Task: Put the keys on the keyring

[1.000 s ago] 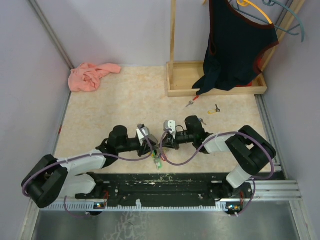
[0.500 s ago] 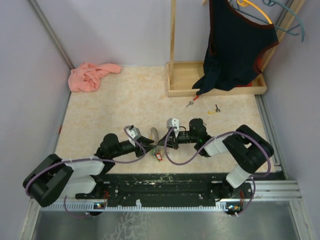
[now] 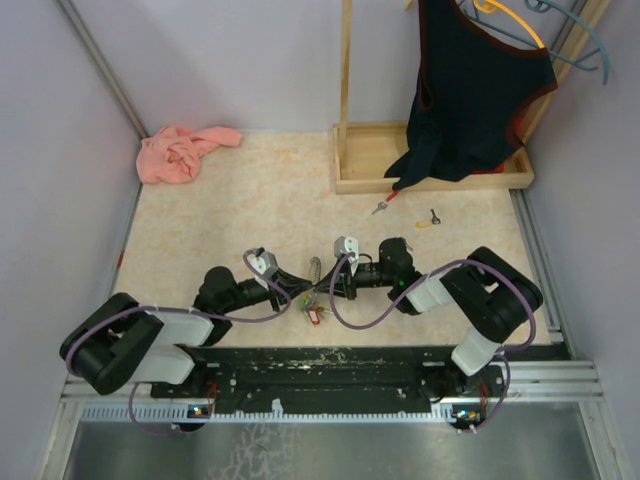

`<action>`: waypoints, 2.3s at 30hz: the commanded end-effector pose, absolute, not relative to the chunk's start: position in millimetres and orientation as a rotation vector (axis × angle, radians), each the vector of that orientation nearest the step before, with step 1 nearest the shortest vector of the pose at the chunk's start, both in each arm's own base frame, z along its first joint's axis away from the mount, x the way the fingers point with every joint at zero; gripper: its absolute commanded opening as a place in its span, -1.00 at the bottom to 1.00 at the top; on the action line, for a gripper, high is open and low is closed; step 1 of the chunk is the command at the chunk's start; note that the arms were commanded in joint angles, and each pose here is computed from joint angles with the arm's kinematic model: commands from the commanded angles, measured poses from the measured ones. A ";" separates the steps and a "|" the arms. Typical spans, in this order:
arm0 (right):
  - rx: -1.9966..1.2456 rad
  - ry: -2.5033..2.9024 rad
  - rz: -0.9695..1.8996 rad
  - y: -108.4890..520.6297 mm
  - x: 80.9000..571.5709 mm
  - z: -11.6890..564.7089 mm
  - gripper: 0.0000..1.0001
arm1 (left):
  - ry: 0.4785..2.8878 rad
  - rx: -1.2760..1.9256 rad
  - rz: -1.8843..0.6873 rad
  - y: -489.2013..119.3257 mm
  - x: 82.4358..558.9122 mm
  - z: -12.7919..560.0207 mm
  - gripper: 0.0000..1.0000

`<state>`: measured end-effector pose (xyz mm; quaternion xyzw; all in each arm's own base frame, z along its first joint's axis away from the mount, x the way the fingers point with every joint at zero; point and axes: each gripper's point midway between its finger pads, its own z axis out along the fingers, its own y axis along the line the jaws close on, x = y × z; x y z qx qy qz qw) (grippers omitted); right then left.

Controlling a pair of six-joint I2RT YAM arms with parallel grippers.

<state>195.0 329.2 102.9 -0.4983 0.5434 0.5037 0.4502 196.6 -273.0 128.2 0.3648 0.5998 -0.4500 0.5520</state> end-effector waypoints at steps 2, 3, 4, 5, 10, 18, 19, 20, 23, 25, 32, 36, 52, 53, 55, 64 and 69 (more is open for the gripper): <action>-1.246 1.240 1.248 333.7 192.5 119.3 -1.00 | 1.353 0.897 -1.102 -274.9 189.2 136.0 -0.97; -1.245 1.243 1.245 333.4 192.5 119.4 -1.00 | 1.354 0.903 -1.101 -274.9 188.9 135.2 -0.98; -1.245 1.245 1.241 333.1 193.1 119.4 -1.00 | 1.359 0.910 -1.102 -275.0 188.3 133.8 -0.98; -1.247 1.248 1.237 332.8 193.3 119.3 -1.00 | 1.364 0.918 -1.100 -275.2 188.4 132.6 -0.98; -1.265 1.283 1.179 326.9 195.3 114.2 -0.92 | 1.393 0.958 -1.062 -274.6 191.3 129.1 -0.98; -1.351 1.340 1.015 312.3 201.9 111.3 -0.44 | 1.503 1.087 -1.021 -277.2 195.0 118.5 -0.98; -1.357 1.342 1.004 311.4 202.4 112.3 -0.43 | 1.506 1.098 -1.019 -277.7 195.5 118.4 -0.97; -1.365 1.341 0.999 311.2 202.2 113.6 -0.41 | 1.511 1.107 -1.018 -277.8 195.5 117.7 -0.98; -1.378 1.336 0.984 311.2 203.7 118.7 -0.39 | 1.516 1.131 -1.025 -280.2 195.6 118.3 -0.98; -1.379 1.334 0.968 310.9 205.9 121.0 -0.39 | 1.518 1.142 -1.026 -281.0 195.9 118.8 -0.98; -1.401 1.290 0.972 319.7 207.7 130.0 -0.39 | 1.509 1.168 -1.051 -284.0 193.0 120.7 -0.98; -1.429 1.270 0.995 328.3 205.3 130.4 -0.39 | 1.509 1.173 -1.052 -284.8 193.5 121.2 -0.98; -1.484 1.278 1.051 337.0 198.4 118.4 -0.57 | 1.496 1.178 -1.069 -286.4 191.7 122.4 -0.98; -1.485 1.277 1.052 337.6 198.5 118.6 -0.59 | 1.496 1.179 -1.072 -286.5 191.3 121.8 -0.98; -1.487 1.275 1.054 338.6 198.7 118.5 -0.61 | 1.498 1.182 -1.076 -286.7 190.7 120.9 -0.98; -1.479 1.292 1.056 338.3 199.2 116.6 -1.00 | 1.482 1.156 -1.065 -285.0 191.3 125.0 -0.93; -1.376 1.255 1.067 333.9 201.8 131.0 -1.00 | 1.486 1.019 -1.003 -271.7 198.8 126.8 -0.56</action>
